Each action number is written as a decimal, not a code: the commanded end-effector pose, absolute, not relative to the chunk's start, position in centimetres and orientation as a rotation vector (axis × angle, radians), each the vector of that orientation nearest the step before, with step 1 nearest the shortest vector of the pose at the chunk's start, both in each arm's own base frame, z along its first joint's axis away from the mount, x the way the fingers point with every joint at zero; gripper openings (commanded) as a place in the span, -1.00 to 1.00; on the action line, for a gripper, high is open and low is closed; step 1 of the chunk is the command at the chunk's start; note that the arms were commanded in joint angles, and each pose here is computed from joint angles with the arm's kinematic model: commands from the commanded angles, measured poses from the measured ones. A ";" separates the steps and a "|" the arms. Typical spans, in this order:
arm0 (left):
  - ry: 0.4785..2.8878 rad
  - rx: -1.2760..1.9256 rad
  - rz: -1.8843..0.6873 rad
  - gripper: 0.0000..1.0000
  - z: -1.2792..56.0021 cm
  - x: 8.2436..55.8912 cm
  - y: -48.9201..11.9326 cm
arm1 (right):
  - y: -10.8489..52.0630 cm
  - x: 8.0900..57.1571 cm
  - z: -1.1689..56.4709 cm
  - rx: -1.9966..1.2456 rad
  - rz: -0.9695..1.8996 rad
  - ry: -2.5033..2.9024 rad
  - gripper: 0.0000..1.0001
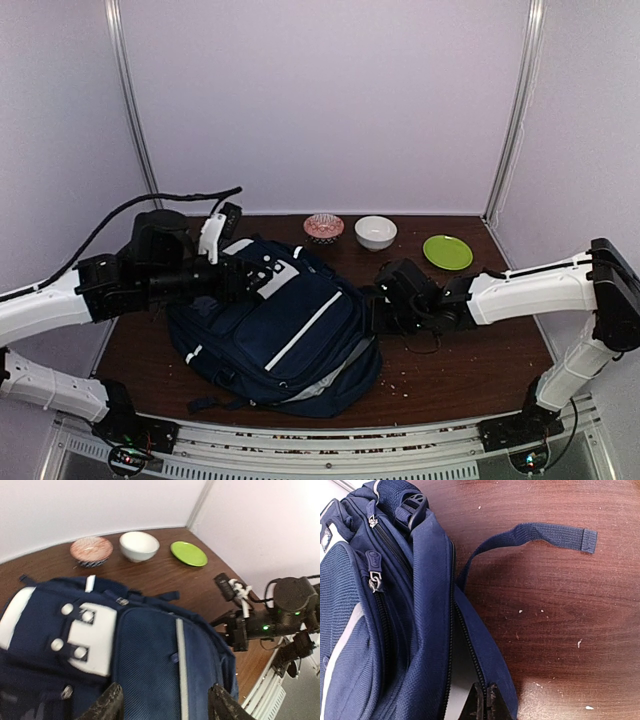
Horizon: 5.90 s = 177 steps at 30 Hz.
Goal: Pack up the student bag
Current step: Adjust the student bag at the center of the board.
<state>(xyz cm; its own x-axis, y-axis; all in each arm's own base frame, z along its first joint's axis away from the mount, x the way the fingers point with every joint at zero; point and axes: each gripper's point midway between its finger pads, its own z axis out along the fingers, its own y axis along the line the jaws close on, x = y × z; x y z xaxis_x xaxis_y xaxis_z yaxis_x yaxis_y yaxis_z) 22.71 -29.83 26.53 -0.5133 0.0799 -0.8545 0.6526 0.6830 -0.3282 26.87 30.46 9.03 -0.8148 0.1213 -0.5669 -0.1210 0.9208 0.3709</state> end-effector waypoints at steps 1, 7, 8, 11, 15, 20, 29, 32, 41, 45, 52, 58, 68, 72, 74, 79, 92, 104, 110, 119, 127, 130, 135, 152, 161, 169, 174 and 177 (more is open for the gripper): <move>2.205 0.109 -0.539 0.96 21.0 23.2 -21.0 | 30.8 27.6 9.4 -0.001 0.520 2.460 -1.00; 2.275 -0.261 -0.452 0.96 15.1 21.3 -14.2 | 31.9 27.7 8.7 -0.029 0.543 2.482 -1.00; 2.273 -0.291 -0.447 0.96 14.6 21.3 -13.5 | 32.0 27.7 8.7 -0.032 0.545 2.482 -1.00; 2.276 -0.371 -0.501 0.96 13.6 22.2 -12.3 | 32.2 27.8 8.8 -0.040 0.549 2.485 -1.00; 2.308 -0.422 -0.561 0.96 12.9 22.8 -12.6 | 32.5 27.8 8.9 -0.044 0.553 2.487 -1.00; 2.397 -0.551 -0.676 0.95 11.7 20.9 -13.3 | 32.6 28.0 9.5 -0.044 0.560 2.478 -1.00; 2.354 -0.695 -0.828 0.84 11.3 18.6 -12.5 | 32.7 28.0 9.9 -0.052 0.567 2.468 -1.00; 2.349 -0.643 -0.909 0.77 10.6 18.8 -13.8 | 32.7 28.0 10.0 -0.060 0.565 2.468 -1.00; 2.300 -0.601 -1.040 0.57 10.7 21.0 -16.7 | 33.0 28.1 9.4 -0.075 0.550 2.487 -1.00; 2.194 -0.596 -1.088 0.27 12.6 22.1 -16.9 | 33.3 28.5 9.8 -0.117 0.544 2.477 -1.00; 2.067 -0.573 -1.060 -0.92 15.3 23.6 -16.2 | 34.2 31.7 13.1 -0.181 0.532 2.430 -1.00; 1.925 -0.604 -1.077 -1.00 18.3 25.2 -15.7 | 35.8 35.0 16.9 -0.234 0.523 2.375 -1.00; 1.826 -0.707 -1.119 -1.00 16.5 26.9 -15.7 | 33.3 35.4 15.5 -0.192 0.452 2.393 -0.01; 1.818 -0.689 -1.132 -1.00 16.7 27.4 -16.3 | 29.0 33.2 19.3 -0.135 0.407 2.324 0.18; 1.813 -0.682 -1.134 -1.00 16.9 27.5 -16.4 | 27.7 31.6 20.7 -0.123 0.432 2.303 0.16; 1.820 -0.683 -1.127 -1.00 16.4 27.4 -16.3 | 30.7 27.3 22.2 -0.104 0.795 2.288 0.09; 1.807 -0.700 -1.119 -1.00 16.4 26.7 -15.4 | 36.1 25.5 15.9 0.236 1.217 2.363 -0.04; 1.781 -0.716 -1.107 -1.00 16.4 25.6 -14.0 | 38.2 26.7 10.7 0.291 1.182 2.473 -0.37; 1.748 -0.729 -1.094 -1.00 16.7 25.2 -13.1 | 39.8 27.9 14.9 0.191 1.287 2.321 -0.93; 1.690 -0.745 -1.094 -1.00 17.1 25.1 -12.3 | 40.6 30.7 21.2 -0.011 1.212 2.215 -1.00; 1.736 -0.745 -1.124 -1.00 15.6 25.9 -13.7 | 34.9 32.3 13.0 0.107 0.895 2.372 -0.67; 1.738 -0.735 -1.129 -1.00 15.8 26.0 -14.0 | 34.7 31.2 16.1 0.042 0.864 2.315 -0.26; 1.728 -0.728 -1.120 -1.00 16.2 26.0 -13.8 | 34.0 27.4 21.0 -0.083 0.738 2.247 0.07; 2.117 -0.692 -0.897 0.62 14.6 19.8 -11.1 | 40.5 17.5 17.9 -0.325 0.938 2.229 0.08; 2.327 -0.805 -0.809 0.96 8.5 16.2 -9.9 | 39.7 17.5 13.3 -0.272 0.871 2.321 0.08; 2.304 -0.831 -0.912 0.96 6.6 17.4 -11.7 | 37.9 17.8 13.1 -0.228 0.827 2.321 0.08; 2.255 -0.844 -0.950 0.96 7.2 18.5 -12.2 | 37.2 18.1 13.3 -0.206 0.809 2.308 0.08; 2.199 -0.840 -0.972 0.96 8.2 19.2 -12.3 | 36.8 18.3 13.2 -0.186 0.800 2.305 0.09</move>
<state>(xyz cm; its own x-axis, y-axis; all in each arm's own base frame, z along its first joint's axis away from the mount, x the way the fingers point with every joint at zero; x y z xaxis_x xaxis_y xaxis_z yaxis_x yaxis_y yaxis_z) 17.52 -11.51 6.01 -0.6724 -0.6999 -0.2406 -0.3662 0.5972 -0.7136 17.52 37.92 12.72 -0.7762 0.0330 -0.6296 -0.3693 0.7856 0.4964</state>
